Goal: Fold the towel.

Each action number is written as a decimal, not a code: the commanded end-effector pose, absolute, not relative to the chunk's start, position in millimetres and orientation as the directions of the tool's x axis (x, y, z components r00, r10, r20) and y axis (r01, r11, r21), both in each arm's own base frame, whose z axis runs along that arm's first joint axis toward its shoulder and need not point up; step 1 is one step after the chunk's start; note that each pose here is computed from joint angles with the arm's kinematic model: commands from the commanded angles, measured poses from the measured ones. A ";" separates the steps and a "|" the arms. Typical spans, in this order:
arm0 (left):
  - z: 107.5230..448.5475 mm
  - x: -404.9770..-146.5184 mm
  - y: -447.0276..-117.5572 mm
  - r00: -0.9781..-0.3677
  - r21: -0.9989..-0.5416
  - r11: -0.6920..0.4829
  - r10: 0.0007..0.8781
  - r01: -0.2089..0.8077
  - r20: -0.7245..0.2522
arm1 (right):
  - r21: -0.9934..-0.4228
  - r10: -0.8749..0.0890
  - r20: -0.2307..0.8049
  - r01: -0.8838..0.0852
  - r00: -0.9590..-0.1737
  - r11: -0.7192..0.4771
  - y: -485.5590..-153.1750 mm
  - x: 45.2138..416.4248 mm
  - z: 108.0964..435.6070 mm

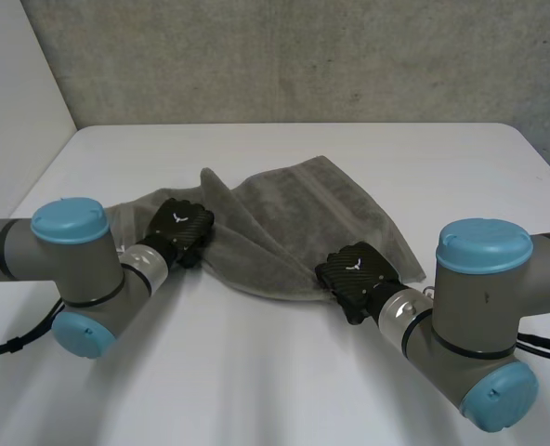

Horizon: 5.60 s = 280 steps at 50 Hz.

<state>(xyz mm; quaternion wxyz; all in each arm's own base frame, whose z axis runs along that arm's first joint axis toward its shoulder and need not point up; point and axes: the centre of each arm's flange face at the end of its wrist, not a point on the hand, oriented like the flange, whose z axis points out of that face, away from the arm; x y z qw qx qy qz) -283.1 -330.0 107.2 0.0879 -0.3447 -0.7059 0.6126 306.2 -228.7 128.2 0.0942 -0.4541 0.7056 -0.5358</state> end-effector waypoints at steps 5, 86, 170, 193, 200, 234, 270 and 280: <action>174.4 -266.3 -321.4 -0.778 -0.937 -0.067 0.539 0.343 -0.323 | -0.881 -0.681 0.394 -0.465 -0.617 -0.087 -236.3 305.0 184.9; 204.5 -176.6 -313.5 -0.914 -0.978 0.041 0.364 0.206 -0.178 | -0.969 -0.441 0.152 -0.221 -0.884 0.109 -275.6 295.0 147.7; 113.6 -268.7 -407.9 -0.776 -0.946 0.085 0.597 0.313 -0.203 | -0.822 -0.586 0.464 -0.569 -0.664 -0.005 -290.7 286.7 234.7; 120.3 -261.5 -407.2 -0.819 -0.920 0.171 0.532 0.351 -0.213 | -0.817 -0.595 0.458 -0.576 -0.661 0.010 -292.1 287.4 224.6; 124.4 -257.0 -400.1 -0.826 -0.909 0.205 0.521 0.364 -0.213 | -0.816 -0.594 0.459 -0.578 -0.660 0.011 -293.0 287.1 223.8; 159.9 -213.8 -377.4 -0.884 -0.900 0.255 0.407 0.353 -0.231 | -0.812 -0.601 0.457 -0.583 -0.656 0.020 -290.7 286.7 219.8; 188.1 -154.9 -345.7 -0.935 -0.948 0.192 0.298 0.255 -0.192 | -0.696 -0.679 0.547 -0.717 -0.490 -0.044 -302.7 291.2 226.9; 209.5 -151.3 -349.5 -0.942 -0.961 0.132 0.269 0.241 -0.199 | -0.738 -0.593 0.568 -0.672 -0.571 -0.061 -296.4 283.4 272.0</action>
